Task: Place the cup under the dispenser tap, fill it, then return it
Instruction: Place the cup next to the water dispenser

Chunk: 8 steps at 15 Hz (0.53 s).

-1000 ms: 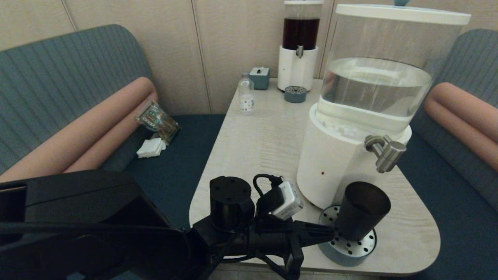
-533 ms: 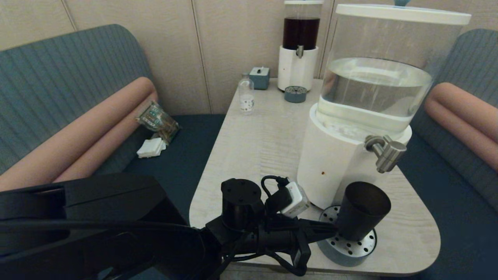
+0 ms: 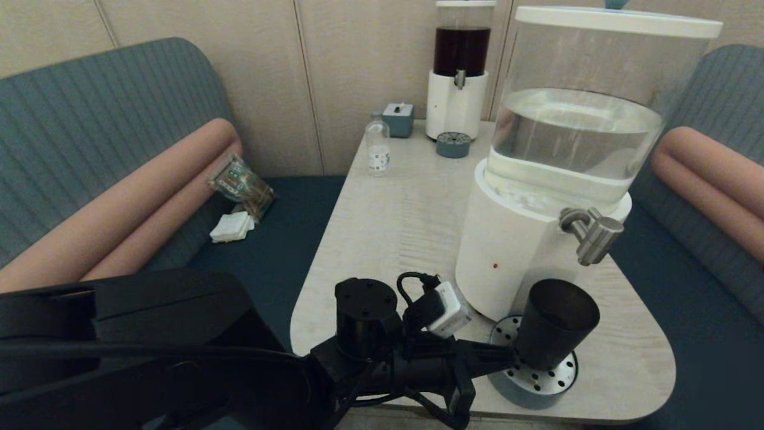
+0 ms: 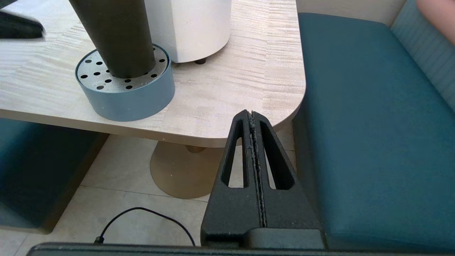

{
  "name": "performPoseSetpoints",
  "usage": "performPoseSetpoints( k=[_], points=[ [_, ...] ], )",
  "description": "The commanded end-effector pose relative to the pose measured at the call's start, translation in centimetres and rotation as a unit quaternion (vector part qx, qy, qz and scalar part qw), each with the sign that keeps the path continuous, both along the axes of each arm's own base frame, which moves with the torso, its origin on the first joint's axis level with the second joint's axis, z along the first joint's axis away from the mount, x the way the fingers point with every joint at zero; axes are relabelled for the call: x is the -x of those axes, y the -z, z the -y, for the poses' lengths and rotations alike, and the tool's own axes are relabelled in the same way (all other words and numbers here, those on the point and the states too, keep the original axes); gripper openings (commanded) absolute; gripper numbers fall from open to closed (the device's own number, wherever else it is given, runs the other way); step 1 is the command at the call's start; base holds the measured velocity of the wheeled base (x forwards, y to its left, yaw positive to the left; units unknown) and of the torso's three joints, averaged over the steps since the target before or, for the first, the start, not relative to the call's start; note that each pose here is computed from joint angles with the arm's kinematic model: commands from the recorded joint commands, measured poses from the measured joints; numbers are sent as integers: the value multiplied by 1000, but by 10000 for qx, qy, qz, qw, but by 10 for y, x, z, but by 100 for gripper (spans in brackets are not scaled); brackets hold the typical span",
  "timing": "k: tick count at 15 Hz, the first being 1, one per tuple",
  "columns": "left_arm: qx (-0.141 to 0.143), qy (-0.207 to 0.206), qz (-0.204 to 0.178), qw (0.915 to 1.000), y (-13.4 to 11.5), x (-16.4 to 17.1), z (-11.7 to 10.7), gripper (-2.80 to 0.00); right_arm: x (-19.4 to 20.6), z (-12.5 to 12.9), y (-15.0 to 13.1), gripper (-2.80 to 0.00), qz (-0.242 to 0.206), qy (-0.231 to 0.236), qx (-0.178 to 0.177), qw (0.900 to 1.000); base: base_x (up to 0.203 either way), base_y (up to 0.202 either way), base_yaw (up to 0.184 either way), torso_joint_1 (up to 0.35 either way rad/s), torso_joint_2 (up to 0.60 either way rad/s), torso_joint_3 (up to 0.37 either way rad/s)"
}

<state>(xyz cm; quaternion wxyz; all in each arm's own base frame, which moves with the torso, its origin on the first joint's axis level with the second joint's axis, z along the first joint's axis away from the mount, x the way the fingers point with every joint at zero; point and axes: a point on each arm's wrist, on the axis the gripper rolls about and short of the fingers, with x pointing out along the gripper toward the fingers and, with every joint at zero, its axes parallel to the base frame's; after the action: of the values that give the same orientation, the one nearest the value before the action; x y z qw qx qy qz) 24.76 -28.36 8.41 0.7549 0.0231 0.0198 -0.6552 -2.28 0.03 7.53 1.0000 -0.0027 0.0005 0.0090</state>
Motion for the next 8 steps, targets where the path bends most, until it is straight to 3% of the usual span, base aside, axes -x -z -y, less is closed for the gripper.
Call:
performPoseSetpoints(
  k=[1, 8],
  points=[
    [149, 14, 86, 9999, -11, 4, -5, -280, 0, 0, 0, -280, -3, -2, 4, 10000, 0, 0, 0, 0, 0, 0],
    [138, 35, 57, 9999, -8, 3, -2, -280, 0, 0, 0, -280, 5, -3, 4, 10000, 0, 0, 0, 0, 0, 0]
  ],
)
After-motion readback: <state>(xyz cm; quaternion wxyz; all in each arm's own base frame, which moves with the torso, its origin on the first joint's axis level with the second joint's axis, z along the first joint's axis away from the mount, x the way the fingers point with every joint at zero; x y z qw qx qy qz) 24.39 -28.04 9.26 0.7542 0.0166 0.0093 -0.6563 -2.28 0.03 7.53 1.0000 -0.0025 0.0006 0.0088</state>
